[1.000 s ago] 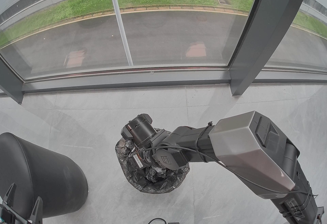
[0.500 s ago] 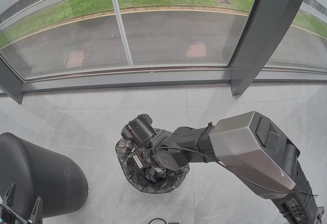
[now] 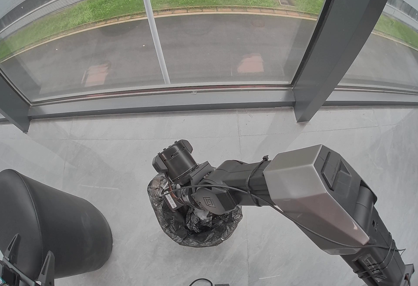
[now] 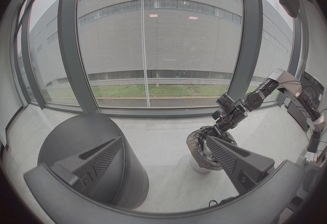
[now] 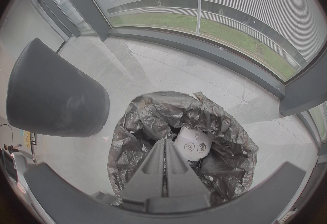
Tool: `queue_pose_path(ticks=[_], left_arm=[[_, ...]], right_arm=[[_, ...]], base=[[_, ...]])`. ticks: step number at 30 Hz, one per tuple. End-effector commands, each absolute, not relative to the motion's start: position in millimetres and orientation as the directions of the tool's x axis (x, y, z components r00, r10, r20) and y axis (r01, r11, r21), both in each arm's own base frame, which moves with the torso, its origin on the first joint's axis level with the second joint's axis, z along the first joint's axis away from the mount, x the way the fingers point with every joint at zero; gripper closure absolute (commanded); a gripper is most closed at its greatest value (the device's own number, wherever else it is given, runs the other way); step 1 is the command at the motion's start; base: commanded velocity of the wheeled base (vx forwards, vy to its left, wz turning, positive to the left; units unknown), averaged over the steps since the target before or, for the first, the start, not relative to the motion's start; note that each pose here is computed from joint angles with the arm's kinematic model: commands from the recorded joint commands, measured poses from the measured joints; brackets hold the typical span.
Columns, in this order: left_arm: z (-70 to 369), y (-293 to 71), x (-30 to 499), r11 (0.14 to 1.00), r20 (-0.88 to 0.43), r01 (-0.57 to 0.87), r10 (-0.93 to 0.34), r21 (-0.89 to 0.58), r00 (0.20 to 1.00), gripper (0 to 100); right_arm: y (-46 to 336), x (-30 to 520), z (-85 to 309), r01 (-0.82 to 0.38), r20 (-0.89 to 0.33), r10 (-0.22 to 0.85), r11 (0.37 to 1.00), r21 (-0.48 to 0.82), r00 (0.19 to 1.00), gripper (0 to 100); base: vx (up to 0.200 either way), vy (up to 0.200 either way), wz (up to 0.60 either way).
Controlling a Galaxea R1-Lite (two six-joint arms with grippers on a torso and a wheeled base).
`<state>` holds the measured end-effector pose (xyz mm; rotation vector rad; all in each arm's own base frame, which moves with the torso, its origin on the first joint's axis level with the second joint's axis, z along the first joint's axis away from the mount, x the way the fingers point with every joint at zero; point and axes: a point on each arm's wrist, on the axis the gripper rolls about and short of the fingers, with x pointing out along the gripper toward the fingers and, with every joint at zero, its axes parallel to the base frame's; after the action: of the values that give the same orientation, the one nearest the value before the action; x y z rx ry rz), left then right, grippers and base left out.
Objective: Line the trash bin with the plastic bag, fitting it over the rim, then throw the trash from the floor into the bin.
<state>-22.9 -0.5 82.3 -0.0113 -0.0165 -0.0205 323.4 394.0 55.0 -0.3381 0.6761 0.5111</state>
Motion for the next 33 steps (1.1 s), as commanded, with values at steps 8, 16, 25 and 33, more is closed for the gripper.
queue_pose_path(ticks=[8, 16, 25, 33], left_arm=[[77, 0, -23, 1.0, 0.015, 0.02, -0.02, -0.012, 1.0, 0], [77, 0, -23, 1.0, 0.015, 0.02, -0.02, -0.012, 1.0, 0], [77, 0, -23, 1.0, 0.015, 0.02, -0.02, -0.012, 1.0, 0], [77, 0, -23, 1.0, 0.015, 0.02, -0.02, -0.012, 1.0, 0]], right_arm=[[368, 335, -35, -0.543, -0.871, 0.099, 0.814, -0.208, 0.482, 100], [339, 320, -119, -0.584, -0.954, -0.15, 0.762, -0.279, 0.26, 100], [307, 313, -157, -0.603, -0.942, -0.323, 0.735, -0.31, 0.091, 100], [310, 315, -155, -0.6, -0.946, -0.303, 0.739, -0.308, 0.113, 100]], base=[[0.0, 0.0, 0.0], [0.0, 0.0, 0.0], [0.0, 0.0, 0.0], [0.0, 0.0, 0.0]])
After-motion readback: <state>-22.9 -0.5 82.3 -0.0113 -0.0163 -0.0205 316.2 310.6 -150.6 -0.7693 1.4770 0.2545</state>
